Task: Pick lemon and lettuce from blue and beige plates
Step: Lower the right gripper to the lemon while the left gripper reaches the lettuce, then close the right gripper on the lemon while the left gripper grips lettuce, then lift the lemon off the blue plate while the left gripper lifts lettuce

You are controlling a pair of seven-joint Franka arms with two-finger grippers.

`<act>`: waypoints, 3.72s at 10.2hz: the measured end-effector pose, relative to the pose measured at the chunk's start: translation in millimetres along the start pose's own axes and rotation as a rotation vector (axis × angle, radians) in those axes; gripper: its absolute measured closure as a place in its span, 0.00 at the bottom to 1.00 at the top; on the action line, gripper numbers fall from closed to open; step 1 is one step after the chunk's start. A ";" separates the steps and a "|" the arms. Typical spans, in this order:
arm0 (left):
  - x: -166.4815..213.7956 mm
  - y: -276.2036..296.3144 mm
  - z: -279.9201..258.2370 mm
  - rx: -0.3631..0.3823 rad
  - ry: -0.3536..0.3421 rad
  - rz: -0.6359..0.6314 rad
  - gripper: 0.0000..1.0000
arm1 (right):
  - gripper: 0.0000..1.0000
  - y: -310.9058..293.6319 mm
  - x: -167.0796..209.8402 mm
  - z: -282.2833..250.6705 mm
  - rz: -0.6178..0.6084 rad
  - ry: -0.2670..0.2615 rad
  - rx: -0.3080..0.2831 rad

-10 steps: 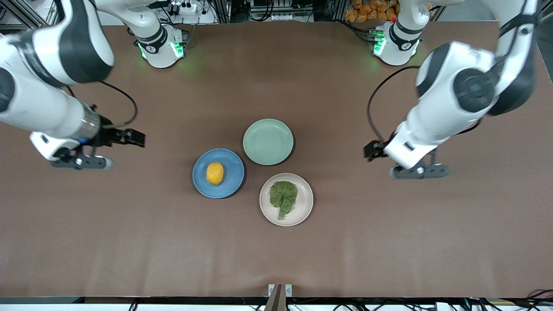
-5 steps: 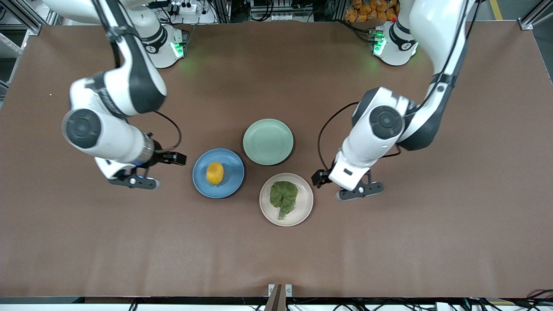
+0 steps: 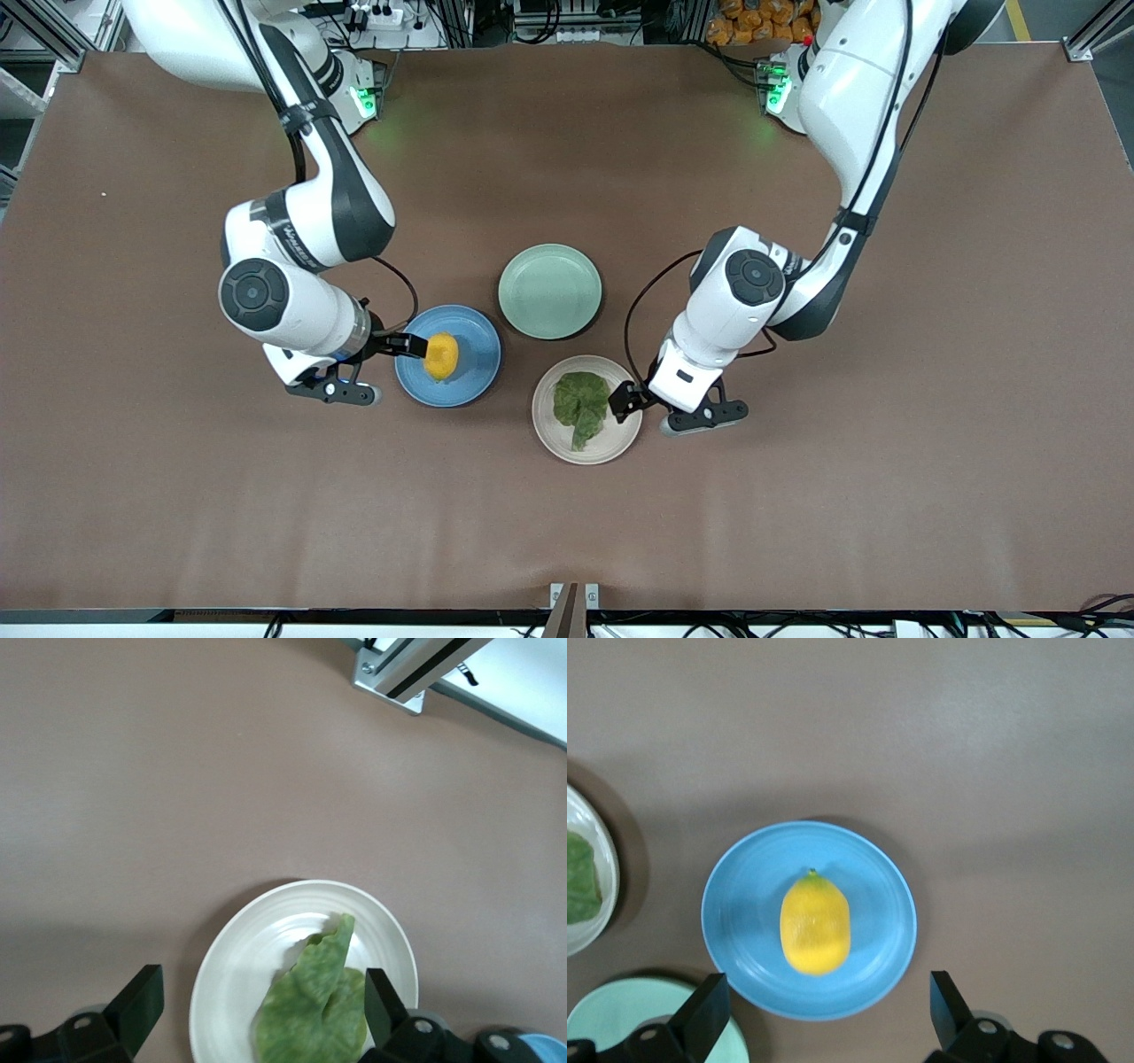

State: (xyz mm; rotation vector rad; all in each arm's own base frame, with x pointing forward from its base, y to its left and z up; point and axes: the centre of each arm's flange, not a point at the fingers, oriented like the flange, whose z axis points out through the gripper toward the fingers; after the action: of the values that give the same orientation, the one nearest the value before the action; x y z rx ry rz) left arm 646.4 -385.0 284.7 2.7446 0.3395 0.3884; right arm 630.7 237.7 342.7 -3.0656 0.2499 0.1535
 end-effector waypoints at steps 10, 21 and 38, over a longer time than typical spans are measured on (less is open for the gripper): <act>-87.6 40.8 87.6 0.091 0.109 0.166 0.00 | 0.00 -19.4 -21.4 106.6 -0.001 0.081 0.019; -108.5 30.9 118.7 0.113 0.096 0.194 0.00 | 0.14 -20.5 -31.0 156.6 -0.012 0.085 0.006; -121.5 30.5 110.3 0.125 0.085 0.175 0.96 | 0.37 191.9 20.5 -39.6 -0.211 -0.024 -0.049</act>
State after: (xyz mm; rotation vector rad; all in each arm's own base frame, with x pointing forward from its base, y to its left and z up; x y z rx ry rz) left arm 572.4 -480.1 169.3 2.8957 0.1488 0.5482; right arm 623.0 42.7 369.5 -3.1093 -0.0795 0.1879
